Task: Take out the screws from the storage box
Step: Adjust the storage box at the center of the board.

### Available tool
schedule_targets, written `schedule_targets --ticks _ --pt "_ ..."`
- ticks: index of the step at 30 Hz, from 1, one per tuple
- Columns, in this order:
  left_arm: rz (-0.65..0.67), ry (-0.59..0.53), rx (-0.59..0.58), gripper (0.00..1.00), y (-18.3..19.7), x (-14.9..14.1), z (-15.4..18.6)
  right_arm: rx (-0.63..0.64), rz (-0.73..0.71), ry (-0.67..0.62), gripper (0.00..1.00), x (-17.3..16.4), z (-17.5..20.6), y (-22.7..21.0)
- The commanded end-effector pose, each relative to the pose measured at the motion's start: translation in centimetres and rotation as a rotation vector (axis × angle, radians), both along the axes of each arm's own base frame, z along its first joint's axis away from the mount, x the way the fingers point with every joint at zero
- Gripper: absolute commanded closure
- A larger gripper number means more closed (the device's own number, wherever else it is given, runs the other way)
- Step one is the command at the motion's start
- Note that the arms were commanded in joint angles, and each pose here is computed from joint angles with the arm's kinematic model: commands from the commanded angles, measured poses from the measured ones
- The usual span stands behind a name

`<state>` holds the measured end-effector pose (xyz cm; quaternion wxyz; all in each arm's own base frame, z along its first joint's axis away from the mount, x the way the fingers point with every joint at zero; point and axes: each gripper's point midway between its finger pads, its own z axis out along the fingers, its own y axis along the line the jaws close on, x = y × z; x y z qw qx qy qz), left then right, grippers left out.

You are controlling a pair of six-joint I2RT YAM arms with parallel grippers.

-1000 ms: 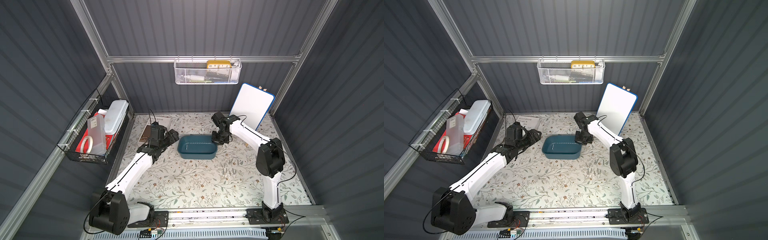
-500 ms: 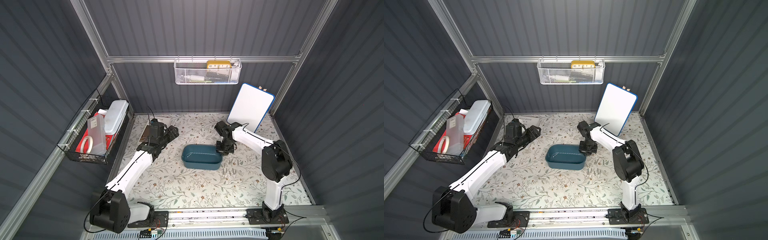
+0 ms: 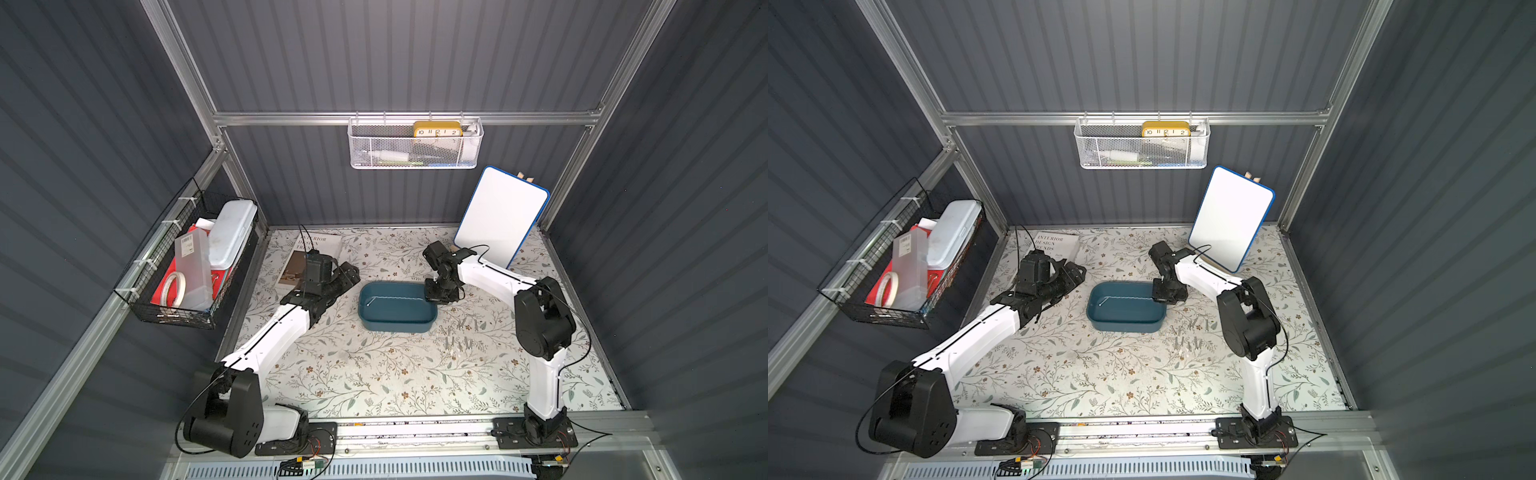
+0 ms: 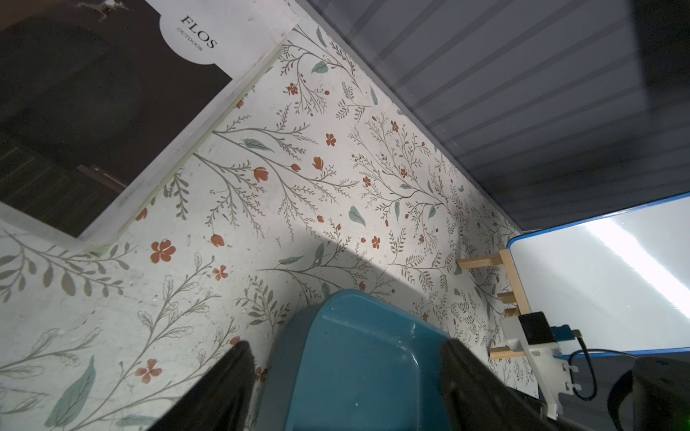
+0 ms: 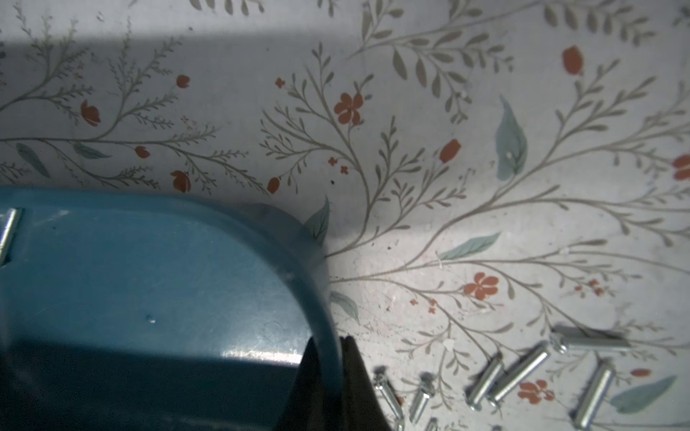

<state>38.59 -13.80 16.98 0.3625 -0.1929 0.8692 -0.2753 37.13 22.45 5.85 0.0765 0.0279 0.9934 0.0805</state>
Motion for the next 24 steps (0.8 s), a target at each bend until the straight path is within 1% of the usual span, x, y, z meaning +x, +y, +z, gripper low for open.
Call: schedule_targets --ticks 1,6,10,15,18,22,24 --pt "-0.010 0.017 -0.022 0.19 -0.4 0.1 -1.0 -0.027 0.040 -0.014 0.94 0.8 -0.9 0.4" --pt "0.002 0.040 -0.014 0.19 -0.2 0.2 -2.0 -0.022 0.049 -0.019 0.89 1.1 -0.7 0.6" --pt "0.004 0.049 -0.018 0.19 -0.3 0.2 -2.6 -0.013 0.046 -0.056 0.80 1.7 0.2 0.7" --pt "0.001 0.063 -0.013 0.19 -0.3 0.2 -3.5 -0.014 0.046 -0.095 0.75 2.1 1.6 0.6" --pt "0.011 0.068 -0.011 0.19 -0.2 0.2 -3.8 -0.044 0.037 -0.117 0.74 2.1 2.9 -0.1" --pt "0.009 0.064 -0.024 0.19 -0.3 0.2 -3.7 -0.085 -0.025 -0.162 0.74 1.6 6.0 -1.5" --pt "0.012 0.067 -0.021 0.19 -0.2 0.3 -3.8 -0.081 -0.048 -0.207 0.73 1.1 7.9 -1.6"
